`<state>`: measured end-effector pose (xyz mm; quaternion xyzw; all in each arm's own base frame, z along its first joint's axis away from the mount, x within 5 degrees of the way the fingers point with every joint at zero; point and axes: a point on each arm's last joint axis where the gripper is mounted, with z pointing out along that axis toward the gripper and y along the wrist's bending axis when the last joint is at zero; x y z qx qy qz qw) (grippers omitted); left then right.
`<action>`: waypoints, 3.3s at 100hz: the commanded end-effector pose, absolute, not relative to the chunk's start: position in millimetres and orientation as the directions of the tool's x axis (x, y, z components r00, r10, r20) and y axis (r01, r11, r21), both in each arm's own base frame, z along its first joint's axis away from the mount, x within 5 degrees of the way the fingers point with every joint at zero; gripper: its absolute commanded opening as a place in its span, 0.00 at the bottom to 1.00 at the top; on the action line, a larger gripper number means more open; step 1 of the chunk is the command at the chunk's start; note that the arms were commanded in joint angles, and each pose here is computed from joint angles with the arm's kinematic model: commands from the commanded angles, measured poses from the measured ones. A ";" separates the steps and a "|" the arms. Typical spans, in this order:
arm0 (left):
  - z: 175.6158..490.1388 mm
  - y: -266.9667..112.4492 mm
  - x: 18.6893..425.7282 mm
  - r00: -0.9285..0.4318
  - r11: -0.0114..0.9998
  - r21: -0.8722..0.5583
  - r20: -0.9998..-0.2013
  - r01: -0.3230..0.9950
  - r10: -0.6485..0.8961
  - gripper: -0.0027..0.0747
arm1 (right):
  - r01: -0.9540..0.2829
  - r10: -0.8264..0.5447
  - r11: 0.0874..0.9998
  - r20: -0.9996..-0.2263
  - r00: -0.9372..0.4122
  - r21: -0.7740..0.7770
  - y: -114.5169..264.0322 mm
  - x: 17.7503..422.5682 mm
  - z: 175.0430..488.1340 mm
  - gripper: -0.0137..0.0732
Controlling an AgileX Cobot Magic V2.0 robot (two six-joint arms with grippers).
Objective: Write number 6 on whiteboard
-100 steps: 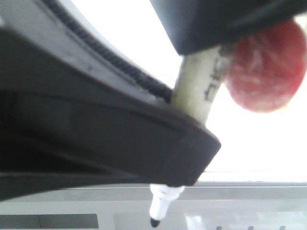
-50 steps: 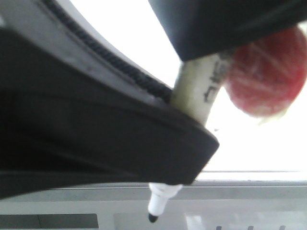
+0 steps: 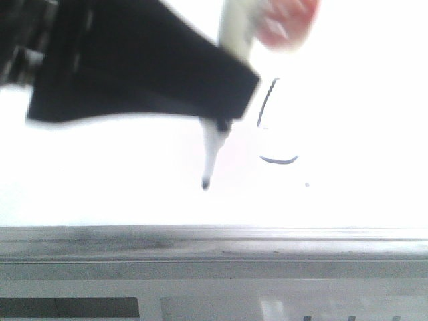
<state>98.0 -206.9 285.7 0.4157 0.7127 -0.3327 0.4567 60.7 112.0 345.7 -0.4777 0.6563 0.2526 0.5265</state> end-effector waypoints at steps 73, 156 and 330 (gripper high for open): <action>279.3 -210.0 120.0 -0.448 0.665 -0.221 -0.874 0.714 0.190 0.01 | -0.772 -0.216 0.602 -0.972 0.092 -0.207 66.5 54.5 375.5 0.08; 246.6 -215.2 175.8 -0.675 0.821 -0.394 -0.737 0.413 -0.014 0.01 | -0.776 -0.243 0.596 -0.967 0.070 -0.206 66.1 54.3 372.3 0.08; 354.1 -113.0 94.0 -0.182 0.656 -0.236 -0.972 0.717 -0.151 0.28 | -0.706 -0.355 0.632 -0.930 0.102 -0.318 11.0 22.2 352.4 0.09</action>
